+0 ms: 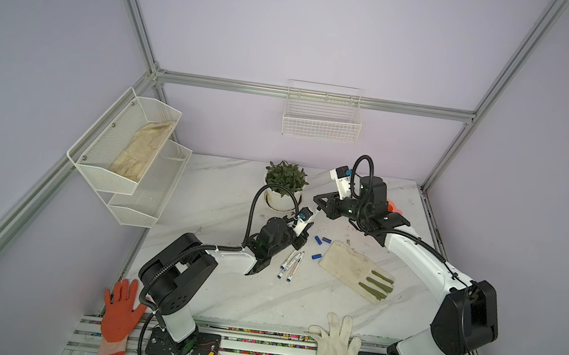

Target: Insert the pens into the pen caps

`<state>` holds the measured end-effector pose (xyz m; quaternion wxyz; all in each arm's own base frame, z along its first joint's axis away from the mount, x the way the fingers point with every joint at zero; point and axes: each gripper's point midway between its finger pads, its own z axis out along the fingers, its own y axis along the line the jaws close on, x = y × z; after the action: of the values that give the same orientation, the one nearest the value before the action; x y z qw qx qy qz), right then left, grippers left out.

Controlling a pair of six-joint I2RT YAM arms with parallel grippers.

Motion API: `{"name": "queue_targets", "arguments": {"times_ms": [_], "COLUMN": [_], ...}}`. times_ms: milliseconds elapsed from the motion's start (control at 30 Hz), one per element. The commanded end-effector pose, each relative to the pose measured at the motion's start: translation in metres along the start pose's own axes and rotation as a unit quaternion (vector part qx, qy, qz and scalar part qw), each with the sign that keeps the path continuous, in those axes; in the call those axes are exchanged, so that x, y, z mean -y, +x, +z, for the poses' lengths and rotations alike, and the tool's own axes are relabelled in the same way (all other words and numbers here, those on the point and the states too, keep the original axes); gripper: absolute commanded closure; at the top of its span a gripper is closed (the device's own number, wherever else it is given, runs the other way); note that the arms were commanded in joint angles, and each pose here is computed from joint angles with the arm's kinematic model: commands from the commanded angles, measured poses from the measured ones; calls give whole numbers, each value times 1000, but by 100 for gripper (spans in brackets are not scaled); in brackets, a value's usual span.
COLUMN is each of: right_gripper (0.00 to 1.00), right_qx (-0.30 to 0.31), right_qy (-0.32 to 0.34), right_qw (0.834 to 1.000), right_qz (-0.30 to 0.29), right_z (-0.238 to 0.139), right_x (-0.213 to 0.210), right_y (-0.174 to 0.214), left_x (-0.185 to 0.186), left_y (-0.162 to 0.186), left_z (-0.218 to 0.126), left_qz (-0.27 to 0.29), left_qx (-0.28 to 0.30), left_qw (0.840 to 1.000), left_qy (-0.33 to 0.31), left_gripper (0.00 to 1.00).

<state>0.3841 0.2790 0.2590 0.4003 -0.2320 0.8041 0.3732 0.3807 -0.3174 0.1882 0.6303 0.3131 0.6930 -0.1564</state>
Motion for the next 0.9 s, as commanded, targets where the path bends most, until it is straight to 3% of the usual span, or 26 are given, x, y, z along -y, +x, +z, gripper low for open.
{"name": "queue_targets", "arguments": {"times_ms": [0, 133, 233, 400, 767, 867], "right_gripper": [100, 100, 100, 100, 100, 100], "right_qx": [-197, -179, -193, -216, -276, -285], "right_qy": [22, -13, 2, 16, 39, 61], "right_qw": [973, 976, 974, 970, 956, 954], "right_qz": [121, 119, 118, 113, 86, 76], "right_z": [0, -1, 2, 9, 12, 12], "right_x": [23, 9, 14, 13, 7, 15], "right_y": [124, 112, 120, 139, 176, 182], "left_x": [-77, -77, -81, -106, -146, -156], "left_y": [-267, -260, -259, -272, -323, -342], "left_z": [-110, -112, -112, -126, -147, -153], "left_qz": [-39, -104, -155, -221, -145, -131], "left_qx": [409, 415, 422, 467, 529, 552], "left_qw": [902, 898, 891, 856, 831, 818], "left_qy": [-133, -101, -61, -29, -87, -93], "left_gripper": [100, 100, 100, 100, 100, 100]}}
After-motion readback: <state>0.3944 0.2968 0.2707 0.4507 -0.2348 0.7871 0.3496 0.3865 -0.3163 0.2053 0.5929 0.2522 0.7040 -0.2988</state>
